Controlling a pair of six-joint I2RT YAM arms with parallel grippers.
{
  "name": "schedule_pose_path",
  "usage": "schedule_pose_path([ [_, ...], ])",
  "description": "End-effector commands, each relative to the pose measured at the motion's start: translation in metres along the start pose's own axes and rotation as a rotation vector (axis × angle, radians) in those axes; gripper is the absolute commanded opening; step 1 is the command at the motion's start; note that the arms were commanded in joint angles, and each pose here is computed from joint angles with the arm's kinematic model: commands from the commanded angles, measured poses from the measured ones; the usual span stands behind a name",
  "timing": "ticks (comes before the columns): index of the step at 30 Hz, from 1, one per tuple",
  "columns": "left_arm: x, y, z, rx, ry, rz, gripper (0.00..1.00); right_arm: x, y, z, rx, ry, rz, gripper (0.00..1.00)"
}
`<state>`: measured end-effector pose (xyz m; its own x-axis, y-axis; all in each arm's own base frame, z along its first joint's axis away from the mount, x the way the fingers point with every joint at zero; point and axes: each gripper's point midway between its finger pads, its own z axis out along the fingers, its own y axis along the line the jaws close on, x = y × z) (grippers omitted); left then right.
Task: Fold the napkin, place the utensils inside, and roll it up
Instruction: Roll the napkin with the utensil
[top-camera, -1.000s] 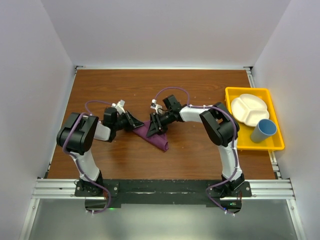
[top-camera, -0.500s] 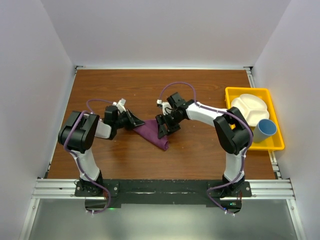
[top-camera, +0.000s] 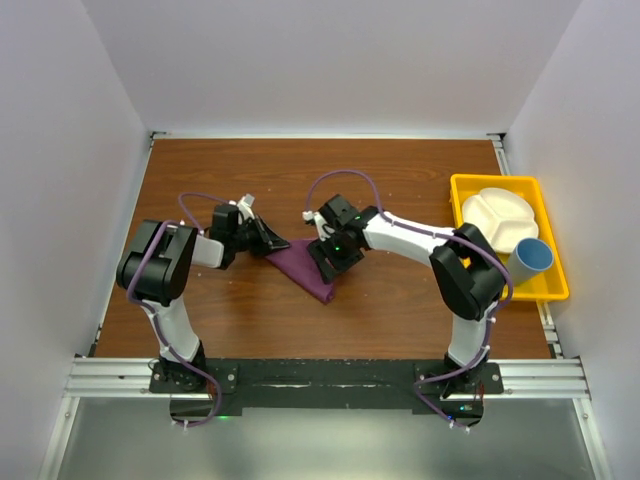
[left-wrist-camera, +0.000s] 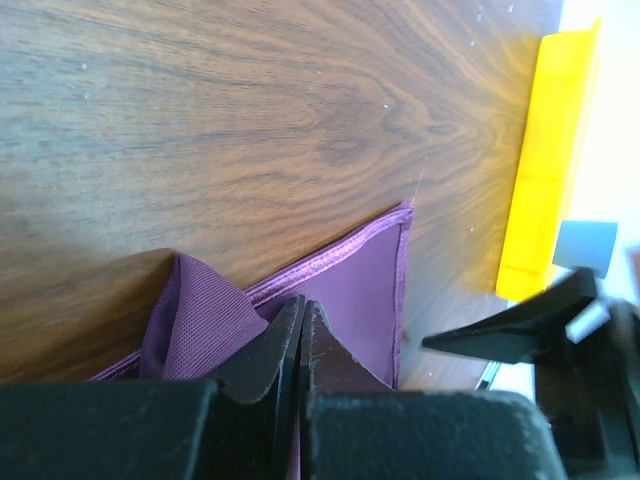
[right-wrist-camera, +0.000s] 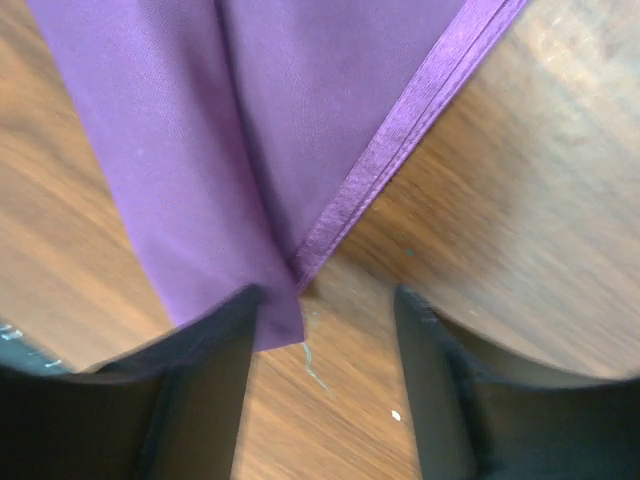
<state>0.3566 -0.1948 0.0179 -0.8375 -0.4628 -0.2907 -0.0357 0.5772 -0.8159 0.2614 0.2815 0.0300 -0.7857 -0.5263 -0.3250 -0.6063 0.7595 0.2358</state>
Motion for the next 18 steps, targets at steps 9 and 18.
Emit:
schedule_pose_path([
  [9, 0.008, 0.021, -0.002, -0.15, 0.068, -0.064, 0.02, -0.076, 0.079, -0.027, 0.208, -0.244, -0.413, 0.84],
  [18, 0.016, 0.027, -0.007, -0.19, 0.096, -0.089, 0.01, -0.08, 0.08, 0.015, 0.296, -0.235, -0.468, 0.76],
])
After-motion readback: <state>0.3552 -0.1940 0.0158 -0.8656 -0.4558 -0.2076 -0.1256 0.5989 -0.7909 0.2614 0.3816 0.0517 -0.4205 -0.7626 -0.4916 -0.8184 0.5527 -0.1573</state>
